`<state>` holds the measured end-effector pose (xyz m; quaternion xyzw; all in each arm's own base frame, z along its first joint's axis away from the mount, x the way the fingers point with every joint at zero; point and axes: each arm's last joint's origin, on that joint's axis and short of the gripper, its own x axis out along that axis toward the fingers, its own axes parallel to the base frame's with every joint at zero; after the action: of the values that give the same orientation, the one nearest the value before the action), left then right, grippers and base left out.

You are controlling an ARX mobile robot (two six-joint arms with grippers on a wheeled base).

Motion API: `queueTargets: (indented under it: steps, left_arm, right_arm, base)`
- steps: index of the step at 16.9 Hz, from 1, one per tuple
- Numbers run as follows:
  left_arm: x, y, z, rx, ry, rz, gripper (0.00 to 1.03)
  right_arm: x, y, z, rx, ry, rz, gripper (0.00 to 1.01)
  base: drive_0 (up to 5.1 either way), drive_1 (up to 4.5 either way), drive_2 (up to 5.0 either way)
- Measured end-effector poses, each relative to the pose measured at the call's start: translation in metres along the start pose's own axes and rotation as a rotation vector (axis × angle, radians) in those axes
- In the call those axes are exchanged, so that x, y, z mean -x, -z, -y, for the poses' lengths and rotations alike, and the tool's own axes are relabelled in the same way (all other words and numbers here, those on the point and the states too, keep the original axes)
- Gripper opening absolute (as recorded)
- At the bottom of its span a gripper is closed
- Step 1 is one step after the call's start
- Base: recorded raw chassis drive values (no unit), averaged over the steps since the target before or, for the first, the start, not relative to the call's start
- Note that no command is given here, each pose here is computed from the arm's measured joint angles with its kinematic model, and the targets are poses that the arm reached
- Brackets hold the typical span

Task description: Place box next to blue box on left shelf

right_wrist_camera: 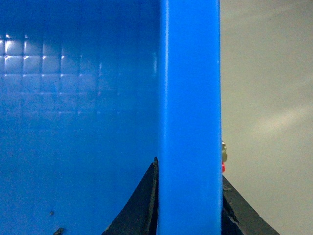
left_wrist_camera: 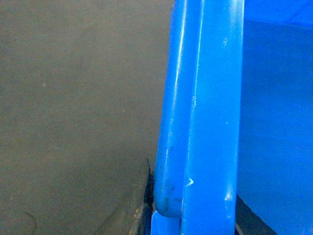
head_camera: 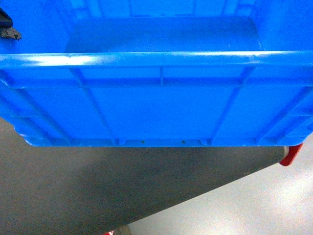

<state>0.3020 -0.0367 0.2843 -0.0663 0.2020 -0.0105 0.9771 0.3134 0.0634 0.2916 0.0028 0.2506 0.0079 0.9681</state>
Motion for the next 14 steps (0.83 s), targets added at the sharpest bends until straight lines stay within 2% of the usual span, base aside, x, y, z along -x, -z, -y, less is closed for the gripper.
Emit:
queueTargets:
  steps: [14]
  left_arm:
    - [0.0000, 0.0000, 0.0000, 0.000, 0.001, 0.000, 0.20]
  right_arm:
    - [0.0000, 0.0000, 0.0000, 0.000, 0.000, 0.000, 0.22]
  base:
    - [-1.6, -1.60, -1.6]
